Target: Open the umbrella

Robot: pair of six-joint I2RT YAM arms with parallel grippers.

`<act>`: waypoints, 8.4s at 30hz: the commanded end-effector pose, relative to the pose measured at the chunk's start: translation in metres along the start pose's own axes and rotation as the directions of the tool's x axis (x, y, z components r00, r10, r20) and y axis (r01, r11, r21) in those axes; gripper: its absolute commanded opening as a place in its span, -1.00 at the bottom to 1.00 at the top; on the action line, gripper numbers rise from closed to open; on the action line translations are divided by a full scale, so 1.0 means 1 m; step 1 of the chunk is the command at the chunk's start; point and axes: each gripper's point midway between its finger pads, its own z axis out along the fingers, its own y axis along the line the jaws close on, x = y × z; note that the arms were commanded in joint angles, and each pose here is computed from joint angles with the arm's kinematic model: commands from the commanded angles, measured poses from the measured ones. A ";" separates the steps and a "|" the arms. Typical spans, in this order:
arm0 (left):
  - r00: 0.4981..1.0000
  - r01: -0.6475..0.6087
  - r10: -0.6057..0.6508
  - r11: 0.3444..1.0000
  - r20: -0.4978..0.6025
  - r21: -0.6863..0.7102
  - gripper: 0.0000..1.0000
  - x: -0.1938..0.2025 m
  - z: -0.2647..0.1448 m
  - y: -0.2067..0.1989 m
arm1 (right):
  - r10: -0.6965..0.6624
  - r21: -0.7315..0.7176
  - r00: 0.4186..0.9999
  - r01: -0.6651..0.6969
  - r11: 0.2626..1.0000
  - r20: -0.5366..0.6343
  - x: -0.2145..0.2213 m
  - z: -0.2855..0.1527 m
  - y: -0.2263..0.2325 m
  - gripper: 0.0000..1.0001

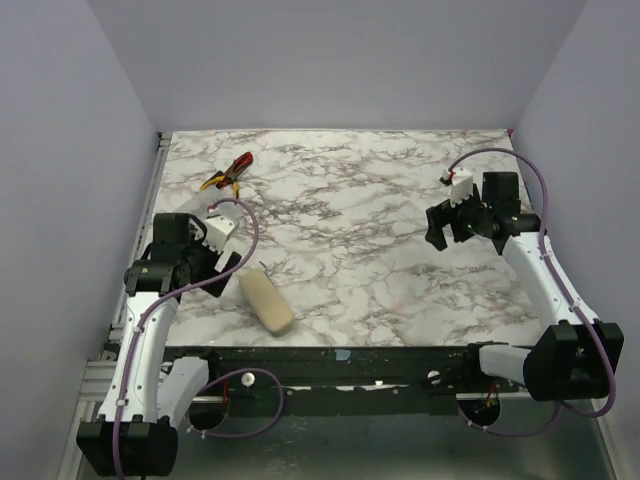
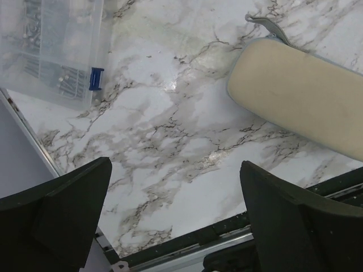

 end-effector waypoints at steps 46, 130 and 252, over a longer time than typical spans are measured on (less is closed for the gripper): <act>0.981 -0.129 0.167 0.940 -0.098 0.315 0.70 -0.100 0.158 -0.200 | -0.009 0.119 1.000 0.011 0.993 -0.017 0.000 -0.034 -0.010 1.00; 0.904 -0.415 0.409 0.779 0.120 0.471 -0.06 -0.055 0.127 -0.199 | 0.355 -0.222 0.907 -0.403 0.888 -0.229 0.004 0.030 0.085 0.56; 0.758 -0.550 0.166 0.683 0.631 0.481 -0.34 -0.121 0.178 -0.251 | 0.559 -0.304 0.626 -0.767 0.565 -0.543 0.076 0.164 0.125 -0.05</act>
